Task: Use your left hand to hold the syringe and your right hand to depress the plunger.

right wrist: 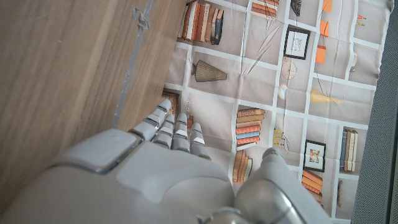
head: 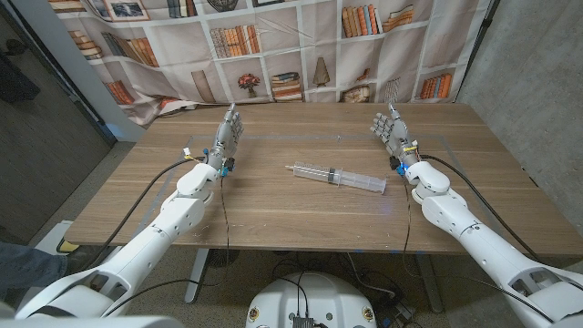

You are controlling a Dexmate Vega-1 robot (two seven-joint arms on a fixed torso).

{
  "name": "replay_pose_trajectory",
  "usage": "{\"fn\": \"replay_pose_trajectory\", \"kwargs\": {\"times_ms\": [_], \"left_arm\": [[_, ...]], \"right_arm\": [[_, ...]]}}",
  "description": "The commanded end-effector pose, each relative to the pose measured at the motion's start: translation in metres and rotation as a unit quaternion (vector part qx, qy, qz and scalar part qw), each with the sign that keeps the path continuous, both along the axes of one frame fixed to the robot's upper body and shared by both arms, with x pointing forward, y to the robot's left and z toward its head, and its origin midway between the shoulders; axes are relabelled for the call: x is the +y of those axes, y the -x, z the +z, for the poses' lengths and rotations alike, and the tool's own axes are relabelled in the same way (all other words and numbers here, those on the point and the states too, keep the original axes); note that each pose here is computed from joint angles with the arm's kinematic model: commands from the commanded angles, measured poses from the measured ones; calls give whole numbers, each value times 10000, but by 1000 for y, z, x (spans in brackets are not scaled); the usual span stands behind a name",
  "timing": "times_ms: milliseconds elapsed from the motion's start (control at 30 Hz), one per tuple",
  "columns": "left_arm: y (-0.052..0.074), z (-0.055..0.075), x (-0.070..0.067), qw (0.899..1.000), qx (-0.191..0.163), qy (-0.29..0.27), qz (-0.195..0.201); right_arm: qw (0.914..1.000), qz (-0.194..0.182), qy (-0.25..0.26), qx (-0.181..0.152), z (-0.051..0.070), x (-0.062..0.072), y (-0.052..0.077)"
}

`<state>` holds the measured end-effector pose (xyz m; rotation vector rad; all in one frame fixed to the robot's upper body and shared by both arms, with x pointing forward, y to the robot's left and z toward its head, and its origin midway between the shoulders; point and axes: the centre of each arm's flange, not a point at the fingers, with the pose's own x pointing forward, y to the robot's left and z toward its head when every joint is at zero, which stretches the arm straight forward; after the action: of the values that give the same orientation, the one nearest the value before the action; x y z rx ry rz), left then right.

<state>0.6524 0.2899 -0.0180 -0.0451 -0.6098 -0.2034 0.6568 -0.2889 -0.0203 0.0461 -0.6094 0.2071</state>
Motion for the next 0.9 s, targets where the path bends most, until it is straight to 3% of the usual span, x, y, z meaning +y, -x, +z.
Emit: {"fn": "replay_pose_trajectory", "kwargs": {"times_ms": [33,333,500,633,900], "left_arm": [[8,15,-1,9997,-206,-144,-21],[18,12,-1,9990,-287,-339,50],[35,12,-3,9923,-478,-867,745],[45,12,-6,9904,-638,-1017,689],[55,19,-14,9824,-892,-1404,850]], "right_arm": [[9996,-71,-11,-276,7,6,6],[9990,-149,-84,-411,6,9,20],[9983,-180,-124,-532,6,11,28],[9974,-167,-112,-693,6,11,35],[9973,-138,-41,-714,8,10,40]]}}
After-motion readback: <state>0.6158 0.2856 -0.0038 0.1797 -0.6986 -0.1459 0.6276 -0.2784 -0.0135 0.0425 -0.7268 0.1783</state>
